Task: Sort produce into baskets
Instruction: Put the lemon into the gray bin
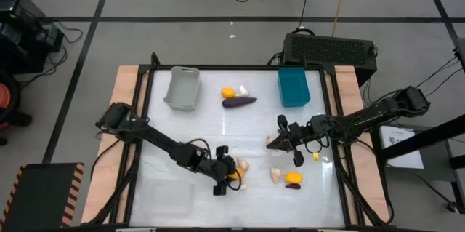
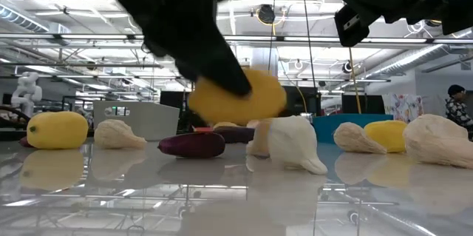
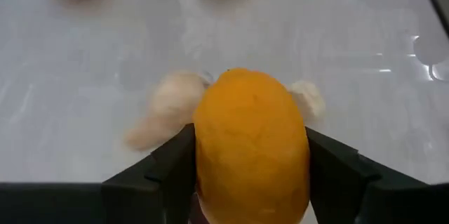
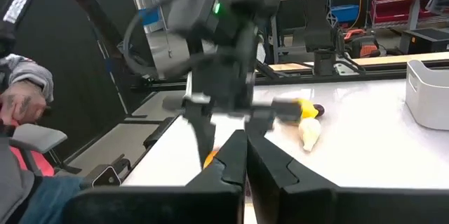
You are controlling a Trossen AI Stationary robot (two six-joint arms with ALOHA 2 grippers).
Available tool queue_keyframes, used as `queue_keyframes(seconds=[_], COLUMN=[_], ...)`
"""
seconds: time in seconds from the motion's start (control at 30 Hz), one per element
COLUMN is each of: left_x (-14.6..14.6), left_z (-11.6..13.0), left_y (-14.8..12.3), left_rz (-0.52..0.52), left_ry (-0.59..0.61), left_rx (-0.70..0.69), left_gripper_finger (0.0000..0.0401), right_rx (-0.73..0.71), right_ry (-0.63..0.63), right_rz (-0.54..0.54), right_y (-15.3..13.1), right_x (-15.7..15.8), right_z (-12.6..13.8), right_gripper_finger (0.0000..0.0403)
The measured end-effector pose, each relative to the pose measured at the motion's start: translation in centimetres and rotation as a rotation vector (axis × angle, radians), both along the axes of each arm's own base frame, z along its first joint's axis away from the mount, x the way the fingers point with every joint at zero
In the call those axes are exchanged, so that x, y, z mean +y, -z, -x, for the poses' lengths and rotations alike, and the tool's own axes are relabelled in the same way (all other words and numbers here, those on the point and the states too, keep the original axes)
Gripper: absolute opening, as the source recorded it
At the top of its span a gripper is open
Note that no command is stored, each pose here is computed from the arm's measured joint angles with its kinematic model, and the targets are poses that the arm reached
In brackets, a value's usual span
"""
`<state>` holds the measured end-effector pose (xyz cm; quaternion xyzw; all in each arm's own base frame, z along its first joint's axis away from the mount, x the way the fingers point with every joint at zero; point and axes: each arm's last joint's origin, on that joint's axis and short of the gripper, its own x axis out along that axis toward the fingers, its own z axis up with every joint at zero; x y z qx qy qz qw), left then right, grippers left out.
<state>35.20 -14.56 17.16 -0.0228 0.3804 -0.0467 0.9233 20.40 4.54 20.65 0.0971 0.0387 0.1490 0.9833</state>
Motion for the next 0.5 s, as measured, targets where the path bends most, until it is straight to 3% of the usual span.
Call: queue_keyframes(seconds=[0.33, 0.5], left_x=[3.8, 5.1], left_z=[2.9, 4.5], left_y=[-7.7, -11.1], left_rz=[-0.121, -0.117], left_ry=[-0.055, -0.072], left_rx=[-0.097, -0.198], left_gripper_finger=[0.0214, 0.0214], right_rx=[-0.071, -0.123], right_ry=[0.019, 0.028], right_rz=[-0.009, -0.055], right_y=[-0.7, -1.3], right_x=[-0.1, -0.1], right_z=[0.0, 0.0], right_gripper_finger=[0.0004, 0.0004])
